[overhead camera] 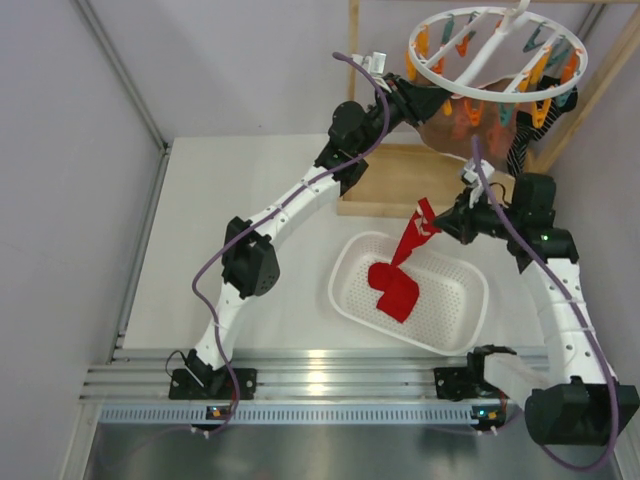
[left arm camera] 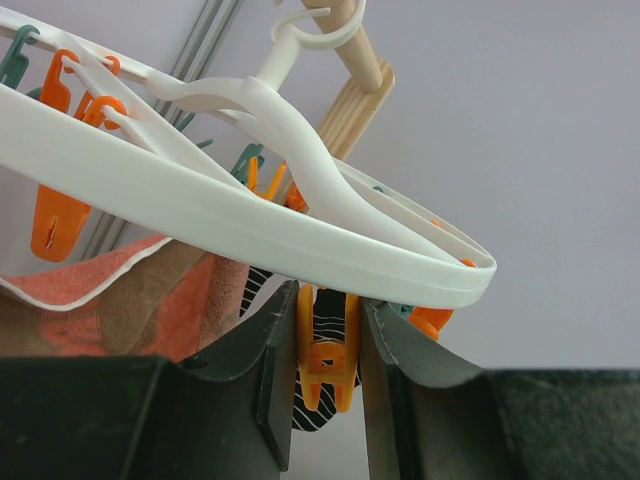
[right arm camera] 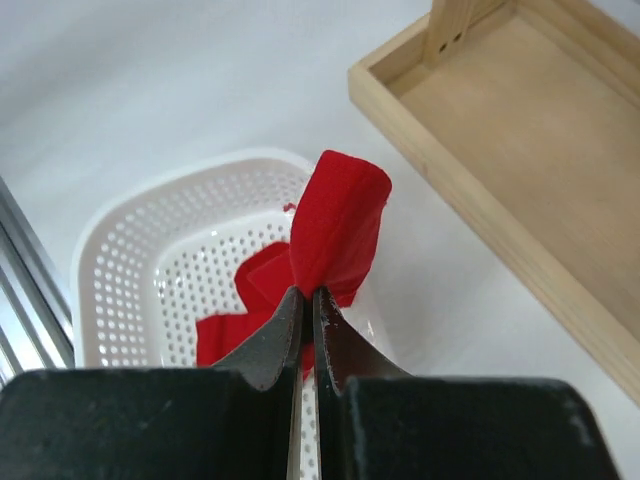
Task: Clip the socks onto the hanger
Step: Clamp the sock onto the hanger.
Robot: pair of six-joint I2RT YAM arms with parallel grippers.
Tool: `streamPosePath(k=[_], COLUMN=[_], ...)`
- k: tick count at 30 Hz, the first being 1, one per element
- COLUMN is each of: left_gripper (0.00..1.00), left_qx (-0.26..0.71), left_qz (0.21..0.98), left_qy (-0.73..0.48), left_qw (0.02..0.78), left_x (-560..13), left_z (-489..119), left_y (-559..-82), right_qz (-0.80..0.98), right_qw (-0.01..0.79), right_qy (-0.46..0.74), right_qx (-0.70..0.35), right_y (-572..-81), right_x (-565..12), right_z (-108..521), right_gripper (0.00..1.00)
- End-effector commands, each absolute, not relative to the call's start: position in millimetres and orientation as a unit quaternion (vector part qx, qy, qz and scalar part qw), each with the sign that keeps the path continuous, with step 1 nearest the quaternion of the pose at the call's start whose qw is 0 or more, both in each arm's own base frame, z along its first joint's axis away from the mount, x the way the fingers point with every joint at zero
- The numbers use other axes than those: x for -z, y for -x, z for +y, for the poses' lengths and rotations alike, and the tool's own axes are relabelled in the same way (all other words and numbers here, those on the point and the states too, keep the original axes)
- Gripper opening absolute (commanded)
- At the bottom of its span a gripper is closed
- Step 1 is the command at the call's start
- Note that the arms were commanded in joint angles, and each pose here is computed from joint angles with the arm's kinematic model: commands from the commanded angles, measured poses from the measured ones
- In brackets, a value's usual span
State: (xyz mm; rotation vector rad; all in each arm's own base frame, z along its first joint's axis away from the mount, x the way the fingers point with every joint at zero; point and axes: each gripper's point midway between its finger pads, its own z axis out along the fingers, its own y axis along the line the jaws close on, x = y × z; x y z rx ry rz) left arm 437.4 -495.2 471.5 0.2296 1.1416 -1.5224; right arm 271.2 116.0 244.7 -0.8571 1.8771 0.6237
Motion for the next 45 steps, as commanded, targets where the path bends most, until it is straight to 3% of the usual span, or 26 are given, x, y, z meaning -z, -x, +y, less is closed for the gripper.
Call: streamPosePath(k=[1, 10, 25, 45], left_gripper=[0.00, 0.00, 0.00, 0.00], left_qx=[0.667, 0.671, 0.684, 0.690], left_qz=[0.434, 0.435, 0.466, 0.478], left_qy=[-0.105, -0.102, -0.046, -0.024], left_qw=[0.596, 0.592, 0.559, 0.543], left_x=[-523, -524, -514, -507], left_z=[-473, -473, -475, -479], left_y=[-415, -413, -426, -428], right_qz=[0.719, 0.656, 0.594, 0.584], right_qw=[0.545, 0.694, 0.769, 0.758], right_qy=[0.300, 0.165, 0.138, 0.198], right_qx=[-0.309, -0.246, -0.191, -0.212], right_y=[-279, -322, -368, -373], right_x=[-306, -388, -426, -408], right_z=[120, 87, 81, 112], right_gripper=[0.00, 0.00, 0.00, 0.00])
